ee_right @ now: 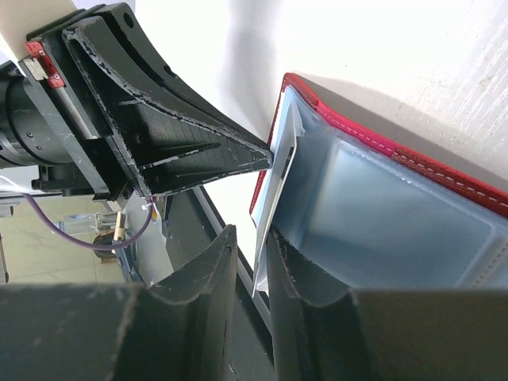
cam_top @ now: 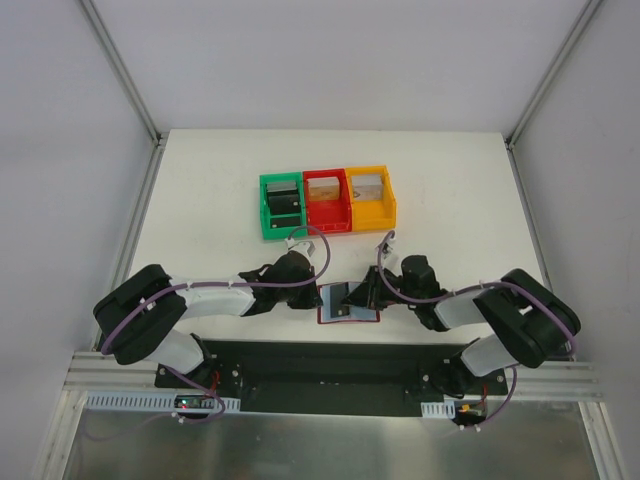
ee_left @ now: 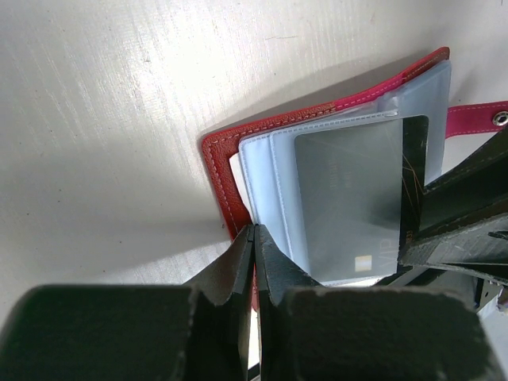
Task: Take the credit cards out of the card holder
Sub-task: Remove the credit card from the card holder.
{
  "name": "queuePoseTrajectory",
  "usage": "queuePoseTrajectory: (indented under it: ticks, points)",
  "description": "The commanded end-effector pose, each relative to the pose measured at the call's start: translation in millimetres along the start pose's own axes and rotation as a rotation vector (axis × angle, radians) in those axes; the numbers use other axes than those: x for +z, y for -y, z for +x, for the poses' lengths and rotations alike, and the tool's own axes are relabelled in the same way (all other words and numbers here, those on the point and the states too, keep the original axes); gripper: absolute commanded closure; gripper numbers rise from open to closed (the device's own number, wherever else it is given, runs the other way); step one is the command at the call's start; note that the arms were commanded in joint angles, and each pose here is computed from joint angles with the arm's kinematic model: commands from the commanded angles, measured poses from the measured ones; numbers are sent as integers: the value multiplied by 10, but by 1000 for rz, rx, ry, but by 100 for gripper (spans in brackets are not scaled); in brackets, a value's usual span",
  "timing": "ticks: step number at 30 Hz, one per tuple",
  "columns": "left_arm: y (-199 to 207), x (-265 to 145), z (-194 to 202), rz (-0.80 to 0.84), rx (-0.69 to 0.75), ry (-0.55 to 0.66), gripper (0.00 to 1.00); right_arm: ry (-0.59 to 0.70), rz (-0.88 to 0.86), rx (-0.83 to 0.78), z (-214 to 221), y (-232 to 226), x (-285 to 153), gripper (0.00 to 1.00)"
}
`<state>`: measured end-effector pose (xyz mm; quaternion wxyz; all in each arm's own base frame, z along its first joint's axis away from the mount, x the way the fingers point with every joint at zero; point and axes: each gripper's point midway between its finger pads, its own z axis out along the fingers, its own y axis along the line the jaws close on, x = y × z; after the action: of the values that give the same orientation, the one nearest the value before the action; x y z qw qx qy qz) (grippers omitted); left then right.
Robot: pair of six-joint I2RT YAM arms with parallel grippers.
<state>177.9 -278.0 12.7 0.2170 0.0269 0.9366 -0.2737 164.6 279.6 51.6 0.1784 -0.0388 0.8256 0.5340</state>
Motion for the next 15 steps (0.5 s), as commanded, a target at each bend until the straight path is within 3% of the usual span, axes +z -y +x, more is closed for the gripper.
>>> queuePoseTrajectory:
  ticks: [1,15]
  points:
    - [-431,26,196,-156,4,-40,100,33,-81,-51,-111,-204,-44,76]
    - [-453,12,204,-163,7,-41,100,36,-66,-38,-114,-142,-83,78]
